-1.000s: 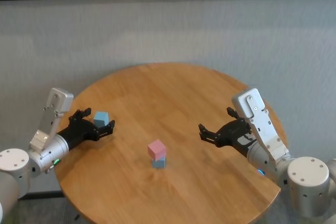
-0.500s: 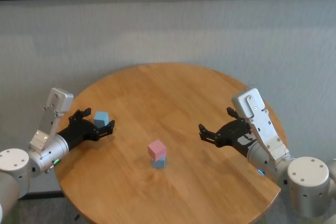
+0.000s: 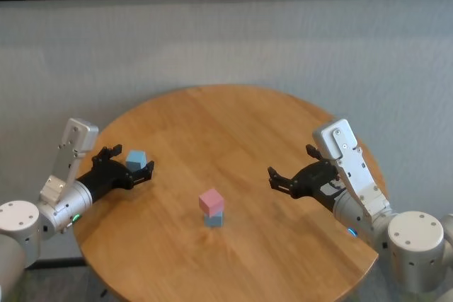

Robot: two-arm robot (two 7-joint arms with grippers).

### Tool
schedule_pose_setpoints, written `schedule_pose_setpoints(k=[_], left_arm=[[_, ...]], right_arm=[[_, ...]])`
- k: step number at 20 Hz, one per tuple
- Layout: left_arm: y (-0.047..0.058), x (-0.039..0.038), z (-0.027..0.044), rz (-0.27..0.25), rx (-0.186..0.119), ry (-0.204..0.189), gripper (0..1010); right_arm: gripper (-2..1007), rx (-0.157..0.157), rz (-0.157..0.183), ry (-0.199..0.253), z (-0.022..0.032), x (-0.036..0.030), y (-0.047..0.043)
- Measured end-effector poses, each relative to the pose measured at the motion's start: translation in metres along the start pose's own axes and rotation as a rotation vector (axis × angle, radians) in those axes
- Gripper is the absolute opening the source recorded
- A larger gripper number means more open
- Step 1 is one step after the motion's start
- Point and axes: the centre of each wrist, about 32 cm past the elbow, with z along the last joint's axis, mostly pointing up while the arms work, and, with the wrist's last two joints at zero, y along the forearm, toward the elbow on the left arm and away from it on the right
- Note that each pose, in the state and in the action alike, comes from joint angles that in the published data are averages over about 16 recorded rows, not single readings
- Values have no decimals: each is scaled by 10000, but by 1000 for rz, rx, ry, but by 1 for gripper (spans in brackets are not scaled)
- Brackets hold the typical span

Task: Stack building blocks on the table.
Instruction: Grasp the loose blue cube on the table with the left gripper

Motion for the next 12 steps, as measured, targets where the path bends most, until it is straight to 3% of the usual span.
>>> schedule_pose_setpoints(k=[12], left_arm=[[21,-36,4,7,6,-4,1000]], right_arm=[[1005,0,0,0,0,0,0]])
